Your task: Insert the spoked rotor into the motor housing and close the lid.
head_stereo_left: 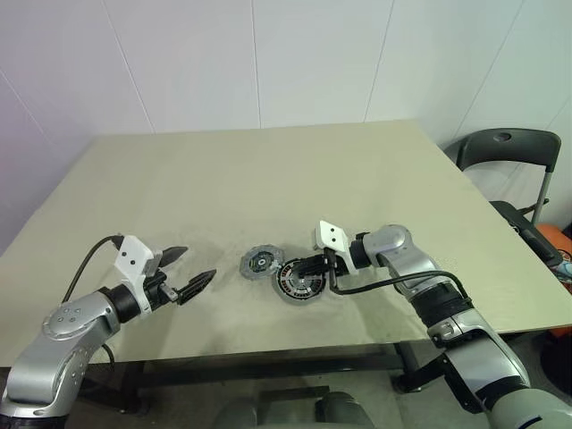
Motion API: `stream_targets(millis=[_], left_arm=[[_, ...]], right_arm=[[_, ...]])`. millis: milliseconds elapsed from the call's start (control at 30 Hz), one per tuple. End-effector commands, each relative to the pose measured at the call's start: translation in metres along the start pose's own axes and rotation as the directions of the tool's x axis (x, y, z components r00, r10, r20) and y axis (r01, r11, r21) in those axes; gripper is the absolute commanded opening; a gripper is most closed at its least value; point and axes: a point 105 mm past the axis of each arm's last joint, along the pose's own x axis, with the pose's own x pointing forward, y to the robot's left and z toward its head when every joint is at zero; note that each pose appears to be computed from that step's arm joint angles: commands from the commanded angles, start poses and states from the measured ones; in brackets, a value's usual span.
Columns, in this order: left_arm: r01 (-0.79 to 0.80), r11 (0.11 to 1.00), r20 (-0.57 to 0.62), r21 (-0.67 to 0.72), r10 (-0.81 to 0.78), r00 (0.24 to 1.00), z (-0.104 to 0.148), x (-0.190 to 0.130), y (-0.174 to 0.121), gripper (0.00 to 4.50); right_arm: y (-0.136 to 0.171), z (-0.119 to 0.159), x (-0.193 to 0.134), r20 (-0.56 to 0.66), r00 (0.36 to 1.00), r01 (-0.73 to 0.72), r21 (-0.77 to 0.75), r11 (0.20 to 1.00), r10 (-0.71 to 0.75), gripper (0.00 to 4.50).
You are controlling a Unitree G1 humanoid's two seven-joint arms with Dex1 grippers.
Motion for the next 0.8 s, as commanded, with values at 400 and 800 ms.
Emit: stream_targets(millis=[400, 800], left_arm=[[0.019, 0.998, 0.063, 0.054, -0.023, 0.998, 0.009, 0.000, -0.011, 4.50], [0.020, 0.998, 0.055, 0.051, -0.023, 0.998, 0.003, 0.001, -0.015, 4.50]], right_arm=[[-0.017, 0.037, -0.039, -0.376, 0.919, -0.300, -0.465, 0.833, 0.121, 2.23], [-0.011, 0.016, -0.034, -0.608, 0.788, -0.584, -0.689, 0.429, 0.096, 4.48]])
